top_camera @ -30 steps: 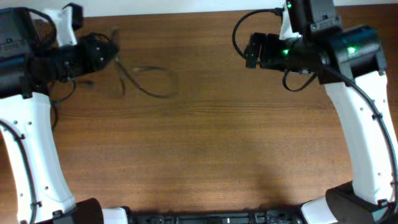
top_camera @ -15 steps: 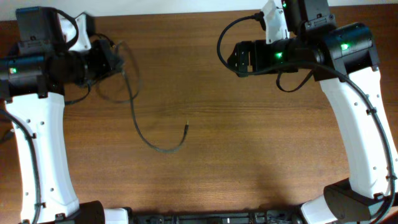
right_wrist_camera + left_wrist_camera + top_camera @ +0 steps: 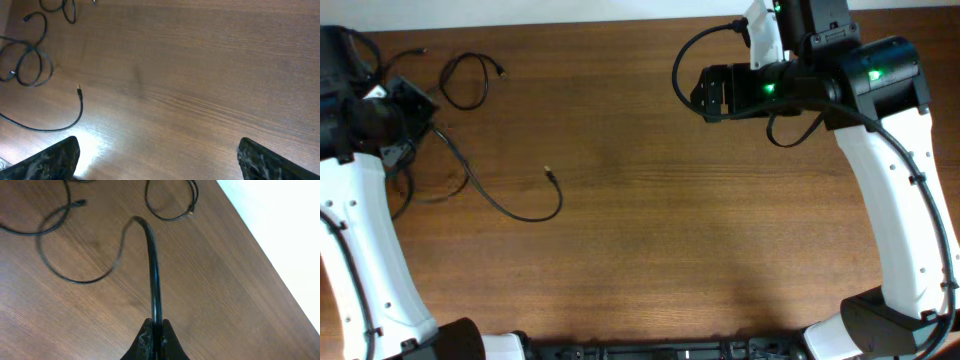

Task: Untangle cables
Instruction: 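Lay the cable at the left with the left gripper and release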

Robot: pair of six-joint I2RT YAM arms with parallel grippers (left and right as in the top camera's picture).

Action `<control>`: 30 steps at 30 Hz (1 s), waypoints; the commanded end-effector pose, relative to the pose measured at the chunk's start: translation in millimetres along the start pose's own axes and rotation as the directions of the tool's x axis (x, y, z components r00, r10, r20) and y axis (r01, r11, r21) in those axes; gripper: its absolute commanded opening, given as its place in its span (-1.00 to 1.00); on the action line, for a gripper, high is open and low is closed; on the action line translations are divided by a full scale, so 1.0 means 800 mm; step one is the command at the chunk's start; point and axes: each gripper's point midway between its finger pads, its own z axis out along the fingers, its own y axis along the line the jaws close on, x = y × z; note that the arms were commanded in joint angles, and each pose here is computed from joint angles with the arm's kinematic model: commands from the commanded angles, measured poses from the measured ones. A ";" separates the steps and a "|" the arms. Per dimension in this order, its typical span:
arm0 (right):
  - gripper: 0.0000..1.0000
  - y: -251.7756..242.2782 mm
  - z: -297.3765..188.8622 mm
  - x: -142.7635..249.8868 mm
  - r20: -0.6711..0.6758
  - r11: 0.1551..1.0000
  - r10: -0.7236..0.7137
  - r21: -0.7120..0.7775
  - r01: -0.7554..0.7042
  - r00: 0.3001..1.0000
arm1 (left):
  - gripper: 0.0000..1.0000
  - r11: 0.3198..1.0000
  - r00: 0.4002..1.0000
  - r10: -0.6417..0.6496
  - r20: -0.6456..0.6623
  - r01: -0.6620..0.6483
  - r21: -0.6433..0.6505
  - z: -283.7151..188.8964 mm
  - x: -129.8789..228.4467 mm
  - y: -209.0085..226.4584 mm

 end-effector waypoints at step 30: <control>0.97 0.000 0.001 -0.001 0.002 1.000 -0.017 0.009 0.017 1.000 | -1.00 0.987 0.914 0.160 -0.372 -0.136 0.090 0.145 0.033 0.010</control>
